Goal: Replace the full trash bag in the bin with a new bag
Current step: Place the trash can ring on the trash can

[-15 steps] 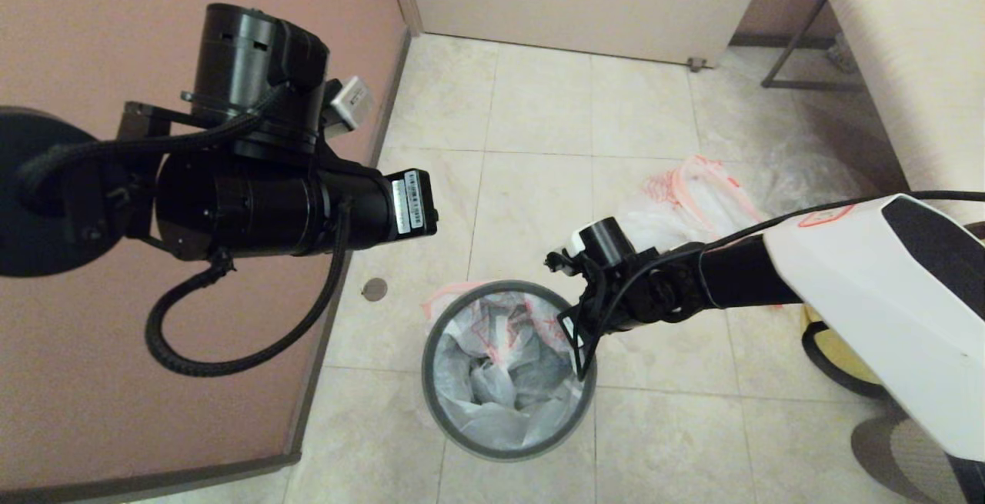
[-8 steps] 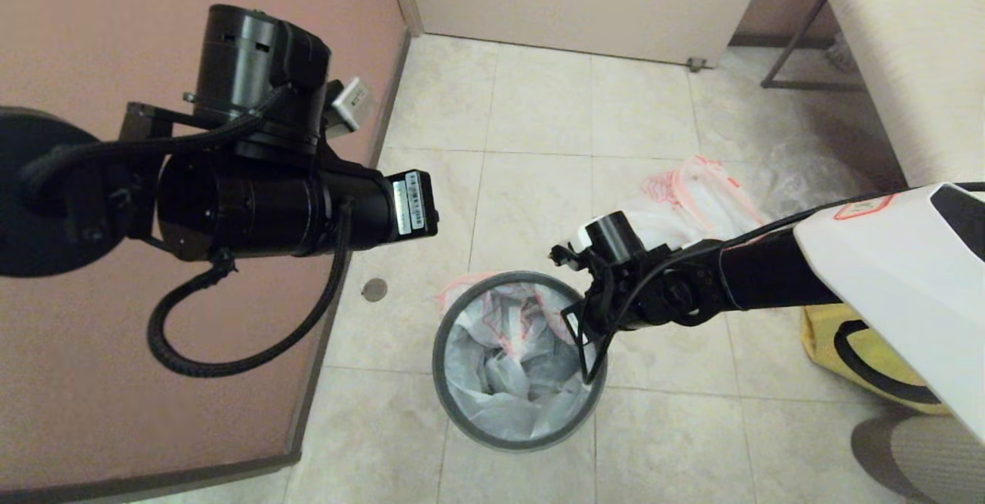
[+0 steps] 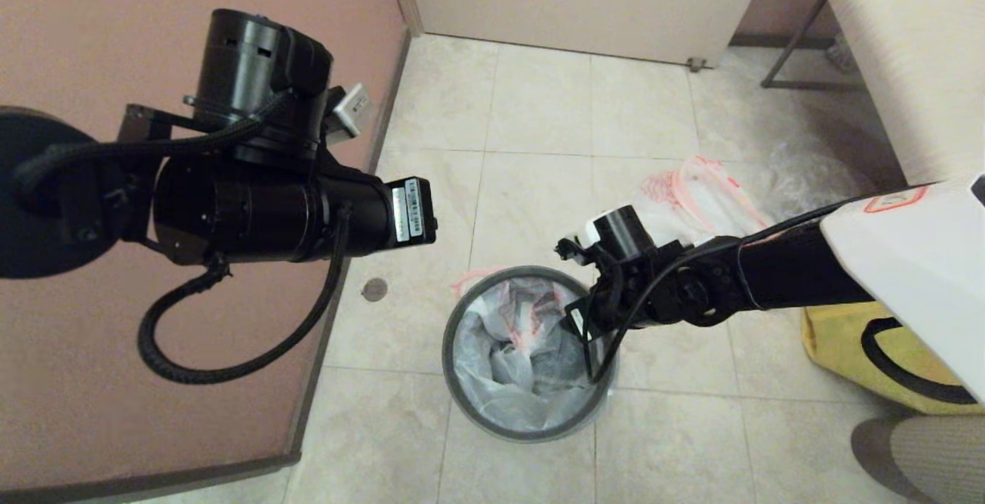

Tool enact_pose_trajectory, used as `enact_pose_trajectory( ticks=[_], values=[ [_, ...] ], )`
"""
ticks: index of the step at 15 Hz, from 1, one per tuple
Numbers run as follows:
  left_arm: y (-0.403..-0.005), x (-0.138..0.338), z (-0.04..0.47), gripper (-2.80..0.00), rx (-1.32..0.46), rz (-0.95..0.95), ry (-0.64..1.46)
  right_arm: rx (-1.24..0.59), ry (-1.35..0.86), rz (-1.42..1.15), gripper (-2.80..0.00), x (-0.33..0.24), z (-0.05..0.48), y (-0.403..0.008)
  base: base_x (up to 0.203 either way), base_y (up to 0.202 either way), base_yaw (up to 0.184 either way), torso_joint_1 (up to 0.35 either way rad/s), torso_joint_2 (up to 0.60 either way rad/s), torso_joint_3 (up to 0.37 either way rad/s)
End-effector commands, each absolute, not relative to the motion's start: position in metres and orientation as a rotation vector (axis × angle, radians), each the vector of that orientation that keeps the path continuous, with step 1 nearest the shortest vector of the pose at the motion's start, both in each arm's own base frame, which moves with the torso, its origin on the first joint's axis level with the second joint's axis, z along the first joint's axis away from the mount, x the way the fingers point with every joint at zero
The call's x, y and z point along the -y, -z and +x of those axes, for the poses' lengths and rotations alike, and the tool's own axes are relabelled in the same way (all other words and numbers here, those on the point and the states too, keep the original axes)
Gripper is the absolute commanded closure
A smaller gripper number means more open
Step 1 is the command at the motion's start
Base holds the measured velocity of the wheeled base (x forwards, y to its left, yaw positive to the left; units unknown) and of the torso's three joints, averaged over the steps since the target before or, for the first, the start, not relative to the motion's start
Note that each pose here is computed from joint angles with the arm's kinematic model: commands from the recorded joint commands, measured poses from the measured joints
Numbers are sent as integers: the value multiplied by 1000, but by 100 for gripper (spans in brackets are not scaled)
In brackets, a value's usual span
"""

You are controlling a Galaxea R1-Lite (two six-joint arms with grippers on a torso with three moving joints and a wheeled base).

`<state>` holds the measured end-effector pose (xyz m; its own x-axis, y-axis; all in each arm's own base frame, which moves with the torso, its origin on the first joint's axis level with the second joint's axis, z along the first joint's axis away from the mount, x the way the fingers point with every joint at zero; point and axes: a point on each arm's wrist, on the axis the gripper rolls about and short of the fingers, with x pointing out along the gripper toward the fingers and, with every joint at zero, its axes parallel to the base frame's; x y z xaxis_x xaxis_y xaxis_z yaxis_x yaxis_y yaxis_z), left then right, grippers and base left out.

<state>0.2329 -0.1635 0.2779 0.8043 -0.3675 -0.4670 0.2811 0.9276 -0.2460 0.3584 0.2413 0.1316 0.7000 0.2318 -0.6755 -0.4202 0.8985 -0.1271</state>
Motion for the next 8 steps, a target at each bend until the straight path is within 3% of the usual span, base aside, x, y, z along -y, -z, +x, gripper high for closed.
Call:
enact_pose_trajectory(
  ticks=[1,4,8],
  values=[
    [-277,165,233,0,-547,-163,348,-688,-365,-264,-280,-235,349,-147,0,0,0,0,0,0],
    [-277,165,233,0,-547,-163,347,-699,-349,-258,-280,-229,352,-143,0,0,0,0,0,0],
    [-268,165,234,0,-621,-139,365,-697,-403,-98,-280,-220,338,-169,0,0,0,0,0,0]
  ],
)
